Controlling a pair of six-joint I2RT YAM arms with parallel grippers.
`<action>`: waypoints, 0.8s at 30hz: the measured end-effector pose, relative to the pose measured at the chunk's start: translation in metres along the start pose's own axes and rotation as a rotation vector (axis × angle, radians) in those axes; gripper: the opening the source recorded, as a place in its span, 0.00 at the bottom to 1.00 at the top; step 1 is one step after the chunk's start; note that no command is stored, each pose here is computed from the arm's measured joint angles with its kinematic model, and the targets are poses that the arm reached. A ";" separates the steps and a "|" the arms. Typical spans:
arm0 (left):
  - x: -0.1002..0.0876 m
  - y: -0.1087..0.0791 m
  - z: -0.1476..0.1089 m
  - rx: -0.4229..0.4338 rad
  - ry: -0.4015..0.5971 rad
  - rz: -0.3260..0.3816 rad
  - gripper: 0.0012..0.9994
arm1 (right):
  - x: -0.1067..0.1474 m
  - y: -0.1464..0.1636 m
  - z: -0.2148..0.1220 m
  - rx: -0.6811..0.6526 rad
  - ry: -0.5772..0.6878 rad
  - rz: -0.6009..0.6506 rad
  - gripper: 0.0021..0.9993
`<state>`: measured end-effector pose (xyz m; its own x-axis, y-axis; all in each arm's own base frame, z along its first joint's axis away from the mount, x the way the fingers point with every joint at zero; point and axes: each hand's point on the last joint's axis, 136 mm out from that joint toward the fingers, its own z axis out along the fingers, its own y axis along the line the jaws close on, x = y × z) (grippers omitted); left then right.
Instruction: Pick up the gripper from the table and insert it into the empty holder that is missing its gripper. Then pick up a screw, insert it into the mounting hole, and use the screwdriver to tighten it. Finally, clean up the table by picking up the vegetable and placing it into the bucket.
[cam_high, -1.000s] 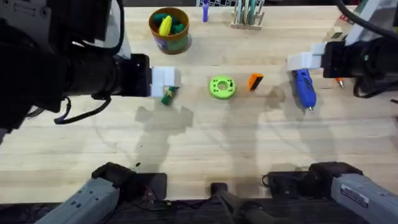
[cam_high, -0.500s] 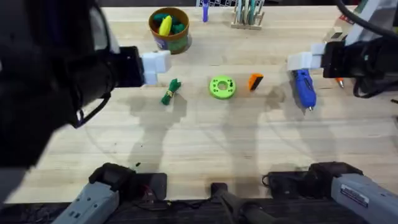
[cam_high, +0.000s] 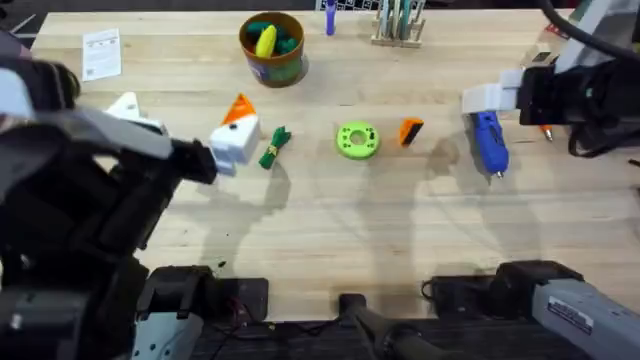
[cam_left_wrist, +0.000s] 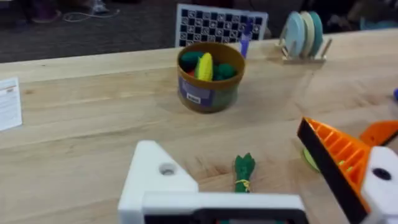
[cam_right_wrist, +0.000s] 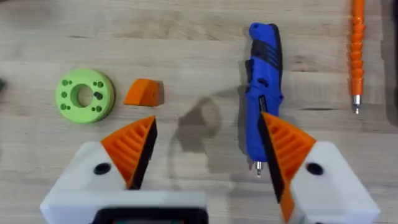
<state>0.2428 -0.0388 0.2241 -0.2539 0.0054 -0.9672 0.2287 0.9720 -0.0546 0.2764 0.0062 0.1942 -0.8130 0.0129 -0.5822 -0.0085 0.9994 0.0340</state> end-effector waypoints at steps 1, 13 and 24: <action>0.002 -0.003 -0.002 0.018 -0.012 0.014 0.99 | 0.000 0.000 0.000 0.000 0.000 0.000 0.98; 0.015 -0.042 -0.013 0.241 -0.248 0.159 0.99 | 0.000 0.000 0.000 0.000 0.000 0.000 0.97; 0.002 -0.069 -0.025 0.403 -0.407 0.212 0.99 | 0.000 0.000 0.000 0.000 0.000 0.000 0.97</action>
<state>0.2025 -0.1003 0.2322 0.1975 0.0217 -0.9801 0.5924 0.7939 0.1369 0.2764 0.0062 0.1942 -0.8131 0.0129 -0.5819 -0.0085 0.9994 0.0341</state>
